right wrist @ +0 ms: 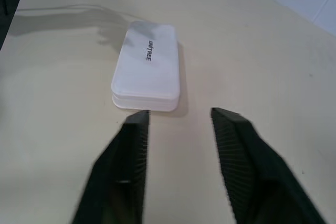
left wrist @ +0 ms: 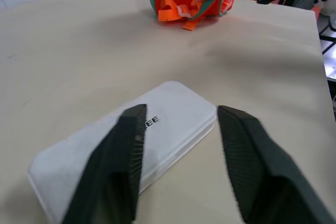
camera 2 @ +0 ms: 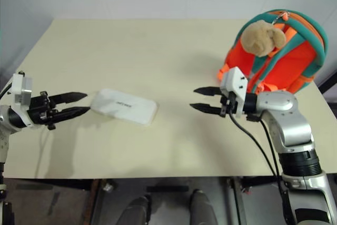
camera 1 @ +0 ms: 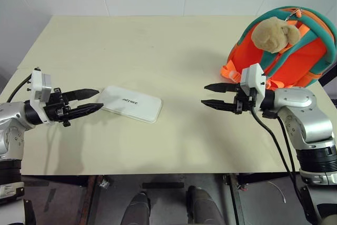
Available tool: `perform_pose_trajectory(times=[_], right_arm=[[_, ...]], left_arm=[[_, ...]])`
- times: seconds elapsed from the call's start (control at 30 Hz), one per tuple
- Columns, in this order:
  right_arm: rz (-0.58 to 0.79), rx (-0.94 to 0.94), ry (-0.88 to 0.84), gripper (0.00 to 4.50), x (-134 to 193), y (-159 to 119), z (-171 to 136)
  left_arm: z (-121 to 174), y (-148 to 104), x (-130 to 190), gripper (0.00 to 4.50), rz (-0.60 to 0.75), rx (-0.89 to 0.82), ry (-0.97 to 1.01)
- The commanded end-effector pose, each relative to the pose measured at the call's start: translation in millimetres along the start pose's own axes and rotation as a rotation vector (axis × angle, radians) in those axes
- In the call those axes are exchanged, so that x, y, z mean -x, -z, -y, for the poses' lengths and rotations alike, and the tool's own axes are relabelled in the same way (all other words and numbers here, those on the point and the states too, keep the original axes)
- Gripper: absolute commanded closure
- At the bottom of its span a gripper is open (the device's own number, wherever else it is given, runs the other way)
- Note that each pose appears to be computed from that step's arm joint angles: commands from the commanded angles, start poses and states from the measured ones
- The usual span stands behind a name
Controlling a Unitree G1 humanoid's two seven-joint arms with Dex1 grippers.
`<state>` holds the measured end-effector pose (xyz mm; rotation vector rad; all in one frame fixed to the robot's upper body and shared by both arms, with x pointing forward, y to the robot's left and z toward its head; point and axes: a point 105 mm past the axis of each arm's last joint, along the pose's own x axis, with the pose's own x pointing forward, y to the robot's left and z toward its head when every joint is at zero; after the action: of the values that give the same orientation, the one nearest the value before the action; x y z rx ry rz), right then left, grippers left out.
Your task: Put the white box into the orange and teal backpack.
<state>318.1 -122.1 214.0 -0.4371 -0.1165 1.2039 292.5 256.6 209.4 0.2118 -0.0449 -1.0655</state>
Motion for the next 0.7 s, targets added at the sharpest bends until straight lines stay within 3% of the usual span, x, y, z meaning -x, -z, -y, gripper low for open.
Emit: perform_pose_trajectory(times=[0.03,0.1,0.13,0.33,0.43,0.7], right_arm=[[-0.001,0.047,-0.006,3.84,-13,-8,-4],[-0.048,0.049,0.014,4.50,-19,-2,-3],[-0.063,0.042,0.013,4.50,-22,1,-3],[-0.168,-0.005,0.041,4.50,-46,27,-1],[-0.231,-0.019,0.087,4.50,-61,40,5],[-0.287,-0.089,0.143,4.50,-103,65,6]], left_arm=[[-1,-8,9,3.51,0.002,-0.048,-0.014],[-5,-5,13,4.14,-0.011,-0.043,-0.024],[-8,-3,15,4.48,-0.019,-0.043,-0.039],[-34,11,32,4.48,-0.092,-0.067,-0.192],[-56,6,42,4.48,-0.021,-0.015,-0.328],[-91,39,49,4.48,-0.188,0.013,-0.513]])
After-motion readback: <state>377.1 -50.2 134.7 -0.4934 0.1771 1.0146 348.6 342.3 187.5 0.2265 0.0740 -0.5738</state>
